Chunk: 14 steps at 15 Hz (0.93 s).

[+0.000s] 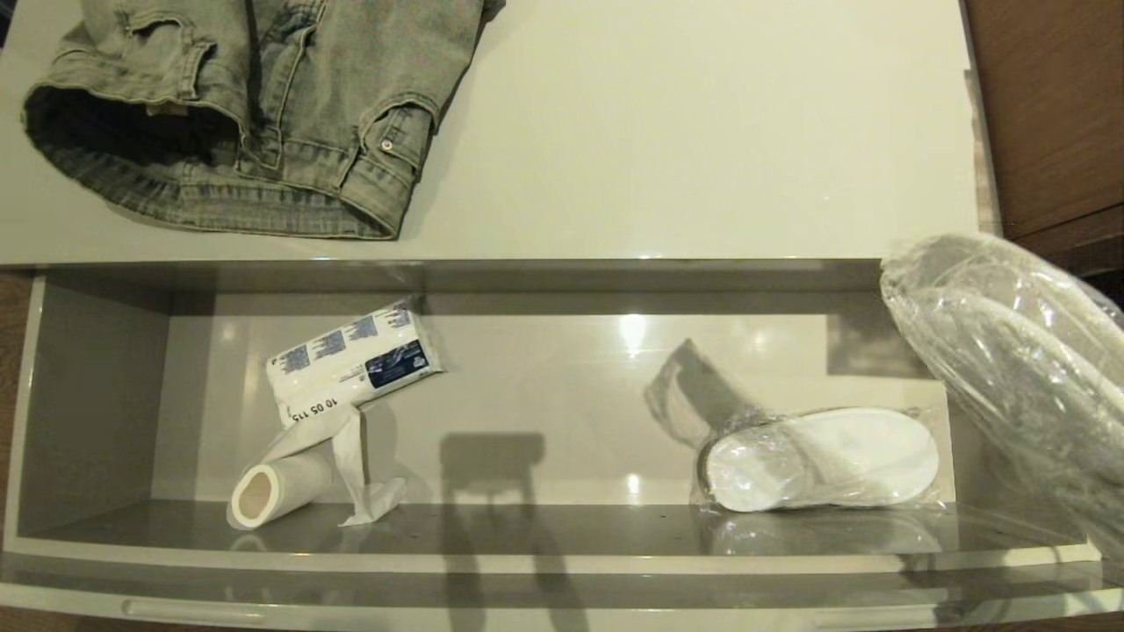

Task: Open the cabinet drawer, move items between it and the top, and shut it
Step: Put the disposable slippers in the drawer

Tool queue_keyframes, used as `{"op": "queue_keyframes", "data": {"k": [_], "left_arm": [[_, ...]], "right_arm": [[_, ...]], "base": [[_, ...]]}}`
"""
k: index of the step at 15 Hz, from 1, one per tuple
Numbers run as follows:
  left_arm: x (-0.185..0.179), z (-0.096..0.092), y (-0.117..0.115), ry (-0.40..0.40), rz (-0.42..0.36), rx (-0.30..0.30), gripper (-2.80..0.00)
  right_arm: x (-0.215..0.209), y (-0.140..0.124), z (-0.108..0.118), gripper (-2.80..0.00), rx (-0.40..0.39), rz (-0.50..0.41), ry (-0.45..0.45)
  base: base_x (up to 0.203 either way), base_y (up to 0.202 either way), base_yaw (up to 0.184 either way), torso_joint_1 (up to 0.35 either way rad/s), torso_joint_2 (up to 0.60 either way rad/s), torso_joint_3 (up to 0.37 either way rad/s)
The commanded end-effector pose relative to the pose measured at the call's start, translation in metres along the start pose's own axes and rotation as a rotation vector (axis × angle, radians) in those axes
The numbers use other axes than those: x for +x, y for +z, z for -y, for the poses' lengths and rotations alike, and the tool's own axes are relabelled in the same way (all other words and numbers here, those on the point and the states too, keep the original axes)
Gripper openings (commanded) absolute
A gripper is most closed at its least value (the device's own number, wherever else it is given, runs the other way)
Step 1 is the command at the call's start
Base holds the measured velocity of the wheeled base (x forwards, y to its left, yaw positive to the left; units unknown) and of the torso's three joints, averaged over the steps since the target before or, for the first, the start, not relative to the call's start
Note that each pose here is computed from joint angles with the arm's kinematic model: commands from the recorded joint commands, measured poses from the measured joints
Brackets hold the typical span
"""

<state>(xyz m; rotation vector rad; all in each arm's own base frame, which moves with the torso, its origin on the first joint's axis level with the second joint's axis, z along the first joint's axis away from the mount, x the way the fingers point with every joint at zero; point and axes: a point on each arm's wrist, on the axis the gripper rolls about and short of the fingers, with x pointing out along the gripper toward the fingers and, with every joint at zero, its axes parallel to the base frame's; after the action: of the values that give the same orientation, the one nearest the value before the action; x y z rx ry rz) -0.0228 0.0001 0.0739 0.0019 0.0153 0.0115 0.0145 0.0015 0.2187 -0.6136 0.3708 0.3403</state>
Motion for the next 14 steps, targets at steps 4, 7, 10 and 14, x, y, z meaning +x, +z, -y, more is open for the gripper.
{"op": "queue_keyframes", "data": {"k": [4,7,10,14], "left_arm": [[0.0,0.0,0.0,0.001,-0.002,0.0,-2.8],[0.0,0.0,0.0,0.001,-0.002,0.0,-2.8],[0.0,0.0,0.0,0.001,-0.002,0.0,-2.8],[0.0,0.0,0.0,0.001,-0.002,0.0,-2.8]], "right_arm": [[0.031,0.015,-0.01,-2.8,-0.096,-0.042,0.236],[0.059,0.029,-0.028,-2.8,-0.206,-0.077,0.412],[0.092,0.049,-0.038,-2.8,-0.223,-0.082,0.432],[0.144,0.073,-0.051,-2.8,-0.285,-0.054,0.35]], "base": [[0.0,0.0,0.0,0.0,0.0,0.0],[0.0,0.0,0.0,0.0,0.0,0.0],[0.0,0.0,0.0,0.0,0.0,0.0],[0.0,0.0,0.0,0.0,0.0,0.0]]}}
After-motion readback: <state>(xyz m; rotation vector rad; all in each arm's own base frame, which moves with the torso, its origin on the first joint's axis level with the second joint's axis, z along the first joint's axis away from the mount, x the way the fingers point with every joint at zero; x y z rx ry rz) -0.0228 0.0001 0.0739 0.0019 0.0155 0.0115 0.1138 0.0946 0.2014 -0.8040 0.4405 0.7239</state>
